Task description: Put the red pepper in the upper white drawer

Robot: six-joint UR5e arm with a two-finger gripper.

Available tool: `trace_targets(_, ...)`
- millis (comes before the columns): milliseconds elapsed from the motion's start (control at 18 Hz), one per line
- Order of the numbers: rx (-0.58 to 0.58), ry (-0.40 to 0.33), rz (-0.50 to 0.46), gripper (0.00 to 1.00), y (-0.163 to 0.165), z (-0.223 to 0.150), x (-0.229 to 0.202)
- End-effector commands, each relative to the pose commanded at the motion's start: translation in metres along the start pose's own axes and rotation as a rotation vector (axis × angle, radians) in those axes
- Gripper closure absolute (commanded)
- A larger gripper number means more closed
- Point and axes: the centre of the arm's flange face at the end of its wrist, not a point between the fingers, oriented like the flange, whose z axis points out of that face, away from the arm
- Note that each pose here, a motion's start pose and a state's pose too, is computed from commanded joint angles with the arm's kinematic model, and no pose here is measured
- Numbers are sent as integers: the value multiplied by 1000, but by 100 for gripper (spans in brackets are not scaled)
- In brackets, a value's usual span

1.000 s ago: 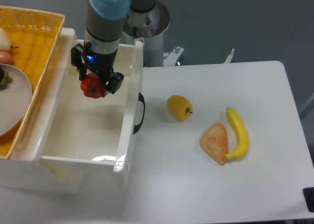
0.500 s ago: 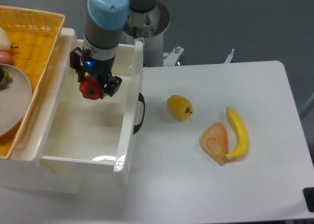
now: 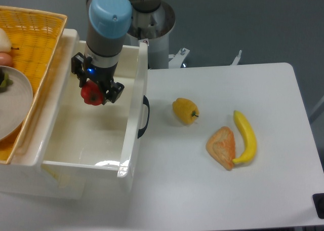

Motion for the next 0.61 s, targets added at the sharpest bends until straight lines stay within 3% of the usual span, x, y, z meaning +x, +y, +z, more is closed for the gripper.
trace_targets(611, -14, 13, 3, 36, -3, 9, 0)
